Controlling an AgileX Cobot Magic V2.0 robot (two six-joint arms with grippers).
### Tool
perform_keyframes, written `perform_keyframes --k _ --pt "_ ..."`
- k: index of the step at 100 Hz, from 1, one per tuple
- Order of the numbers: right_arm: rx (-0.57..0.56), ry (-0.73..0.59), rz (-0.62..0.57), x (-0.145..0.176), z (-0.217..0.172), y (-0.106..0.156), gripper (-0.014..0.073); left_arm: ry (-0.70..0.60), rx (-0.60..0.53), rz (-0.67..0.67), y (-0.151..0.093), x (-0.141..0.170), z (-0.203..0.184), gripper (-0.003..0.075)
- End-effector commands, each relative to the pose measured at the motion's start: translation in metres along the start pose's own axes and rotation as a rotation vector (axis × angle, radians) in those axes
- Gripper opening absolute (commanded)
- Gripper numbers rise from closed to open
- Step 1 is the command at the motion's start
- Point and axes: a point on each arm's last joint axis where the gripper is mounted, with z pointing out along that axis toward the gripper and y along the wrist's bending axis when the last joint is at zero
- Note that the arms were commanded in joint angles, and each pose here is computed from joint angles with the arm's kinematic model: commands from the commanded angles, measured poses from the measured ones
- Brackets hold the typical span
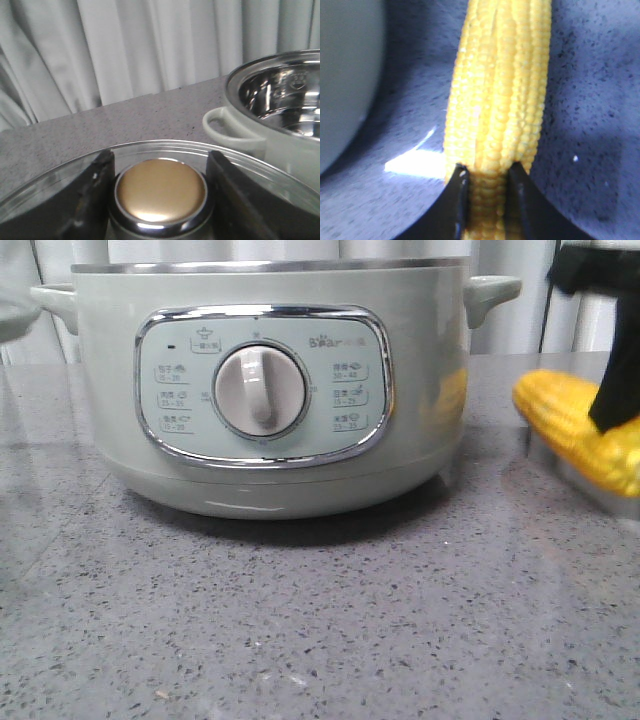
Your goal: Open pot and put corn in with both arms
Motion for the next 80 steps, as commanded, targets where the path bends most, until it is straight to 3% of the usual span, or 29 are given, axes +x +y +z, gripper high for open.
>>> perform_keyframes --k 1,19,51,65,80 --pt "-0.016 -0.166 -0.022 -0.004 -0.038 0.005 -0.0069 -0.213 -0.059 -0.033 0.007 -0.018 -0.003 -0.0021" --pt "-0.038 -0.327 -0.046 0.006 -0.085 0.009 -0.0069 -0.235 -0.160 -0.180 0.017 0.011 -0.002 -0.0020" --pt "-0.122 -0.444 -0.140 -0.001 -0.164 0.034 -0.0069 -0.216 -0.161 -0.179 0.014 0.042 0.024 -0.0020" --pt "-0.200 -0.488 -0.218 -0.006 -0.178 0.052 -0.0069 -0.216 -0.127 -0.165 0.009 0.048 0.041 -0.0020" --pt "-0.266 -0.426 -0.256 -0.015 -0.163 0.070 -0.0069 -0.197 -0.066 -0.155 -0.003 0.057 0.058 -0.0020"
